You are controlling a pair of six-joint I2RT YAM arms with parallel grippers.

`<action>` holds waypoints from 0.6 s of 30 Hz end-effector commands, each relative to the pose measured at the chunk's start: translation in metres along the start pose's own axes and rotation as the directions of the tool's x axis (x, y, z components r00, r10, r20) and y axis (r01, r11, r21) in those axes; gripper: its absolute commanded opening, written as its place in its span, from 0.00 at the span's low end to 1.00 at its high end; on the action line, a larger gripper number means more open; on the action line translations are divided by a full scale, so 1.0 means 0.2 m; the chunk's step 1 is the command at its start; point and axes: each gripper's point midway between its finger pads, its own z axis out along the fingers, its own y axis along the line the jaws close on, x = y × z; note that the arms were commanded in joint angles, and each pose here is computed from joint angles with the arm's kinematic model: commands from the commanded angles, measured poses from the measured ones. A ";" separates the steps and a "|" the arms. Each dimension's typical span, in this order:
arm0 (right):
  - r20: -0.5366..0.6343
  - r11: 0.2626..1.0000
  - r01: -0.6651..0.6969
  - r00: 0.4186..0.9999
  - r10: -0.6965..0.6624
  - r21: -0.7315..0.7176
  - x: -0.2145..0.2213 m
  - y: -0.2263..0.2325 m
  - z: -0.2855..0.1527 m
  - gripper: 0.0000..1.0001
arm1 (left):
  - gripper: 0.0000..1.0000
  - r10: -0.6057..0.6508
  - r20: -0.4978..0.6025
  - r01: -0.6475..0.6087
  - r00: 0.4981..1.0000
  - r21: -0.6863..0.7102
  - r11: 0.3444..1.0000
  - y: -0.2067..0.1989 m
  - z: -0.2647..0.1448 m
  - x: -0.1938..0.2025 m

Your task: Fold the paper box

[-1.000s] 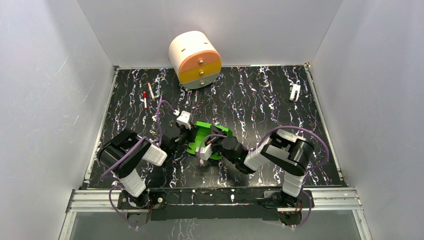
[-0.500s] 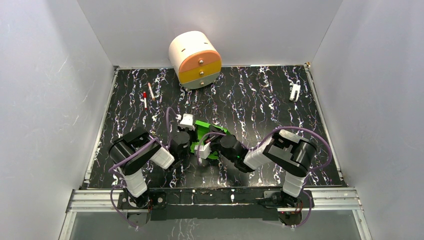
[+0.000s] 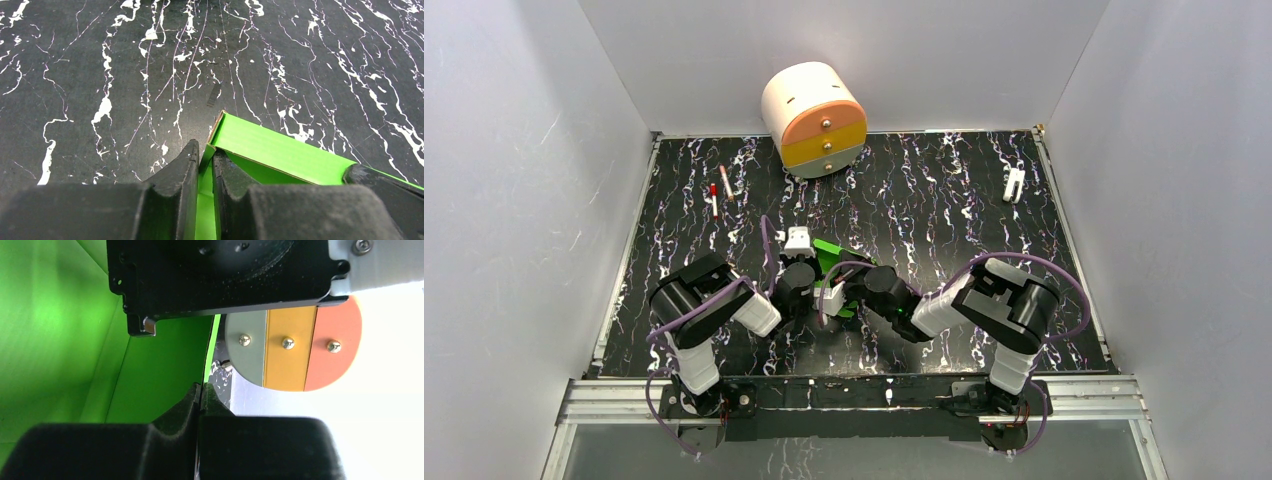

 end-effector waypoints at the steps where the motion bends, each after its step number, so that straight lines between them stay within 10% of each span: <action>1: 0.058 0.995 -0.038 0.997 0.044 -0.095 -0.08 0.11 -0.02 0.00 | 0.00 0.008 0.034 0.003 0.999 -0.298 0.955 0.29 0.02 -0.04; 12: 0.063 0.991 -0.097 0.993 0.103 -0.091 -0.09 0.10 -0.02 0.00 | 0.00 0.034 -0.013 -0.037 0.999 -0.405 0.913 0.39 0.01 0.01; 18: 0.061 0.989 -0.108 0.992 0.114 -0.103 -0.08 0.10 -0.02 0.00 | 0.01 -0.040 -0.031 0.034 0.999 -0.197 0.980 0.22 0.01 -0.01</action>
